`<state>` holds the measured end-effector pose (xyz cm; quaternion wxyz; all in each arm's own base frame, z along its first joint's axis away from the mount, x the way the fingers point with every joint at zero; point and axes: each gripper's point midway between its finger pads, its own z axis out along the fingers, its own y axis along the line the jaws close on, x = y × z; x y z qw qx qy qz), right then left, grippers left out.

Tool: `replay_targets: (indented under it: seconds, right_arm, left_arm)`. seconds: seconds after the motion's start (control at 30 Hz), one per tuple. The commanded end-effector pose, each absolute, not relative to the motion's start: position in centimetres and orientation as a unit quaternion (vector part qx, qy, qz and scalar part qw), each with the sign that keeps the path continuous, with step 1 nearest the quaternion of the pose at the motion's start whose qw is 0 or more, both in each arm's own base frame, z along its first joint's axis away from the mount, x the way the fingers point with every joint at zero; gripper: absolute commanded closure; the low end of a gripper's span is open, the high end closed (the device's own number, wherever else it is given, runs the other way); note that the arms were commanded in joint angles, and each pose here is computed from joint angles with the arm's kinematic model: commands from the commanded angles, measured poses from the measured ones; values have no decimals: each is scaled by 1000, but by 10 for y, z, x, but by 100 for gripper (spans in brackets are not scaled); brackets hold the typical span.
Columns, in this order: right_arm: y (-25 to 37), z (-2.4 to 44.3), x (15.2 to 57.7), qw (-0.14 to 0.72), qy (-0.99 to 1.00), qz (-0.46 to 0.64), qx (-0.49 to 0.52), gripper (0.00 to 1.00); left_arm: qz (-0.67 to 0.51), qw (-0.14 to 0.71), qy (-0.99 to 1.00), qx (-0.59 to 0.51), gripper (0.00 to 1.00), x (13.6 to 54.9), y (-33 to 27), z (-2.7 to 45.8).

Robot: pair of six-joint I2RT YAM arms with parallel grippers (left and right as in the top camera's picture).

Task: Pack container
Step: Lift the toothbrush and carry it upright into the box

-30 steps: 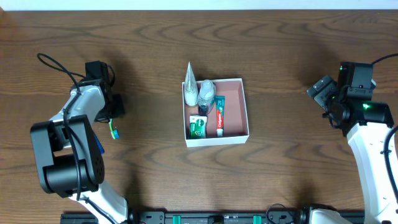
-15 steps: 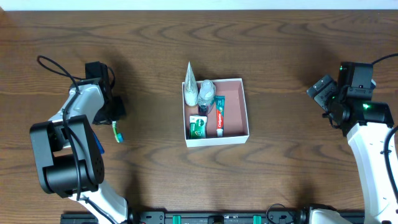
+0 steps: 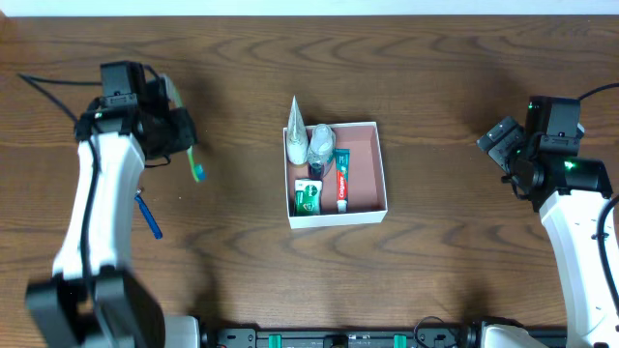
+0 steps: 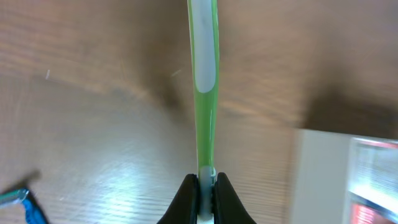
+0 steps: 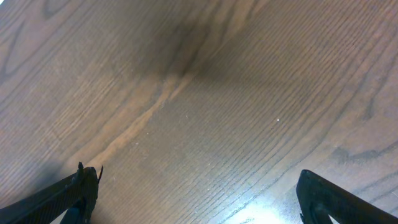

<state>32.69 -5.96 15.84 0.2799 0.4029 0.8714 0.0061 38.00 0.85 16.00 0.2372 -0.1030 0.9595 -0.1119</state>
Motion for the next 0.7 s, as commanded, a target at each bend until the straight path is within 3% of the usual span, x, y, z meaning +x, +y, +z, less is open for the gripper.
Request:
replay_targets:
  seconds: [0.0, 0.33, 0.67]
  right_arm:
    - [-63, 164, 326, 288, 869, 3, 402, 1]
    - [-63, 164, 326, 288, 869, 3, 402, 1]
    - [-63, 164, 326, 288, 869, 3, 402, 1]
  left_arm:
    - [-148, 302, 940, -50, 94, 372, -31, 218]
    - [-190, 442, 876, 45, 93, 319, -123, 325]
    - [-161, 454, 869, 116, 94, 302, -204, 316]
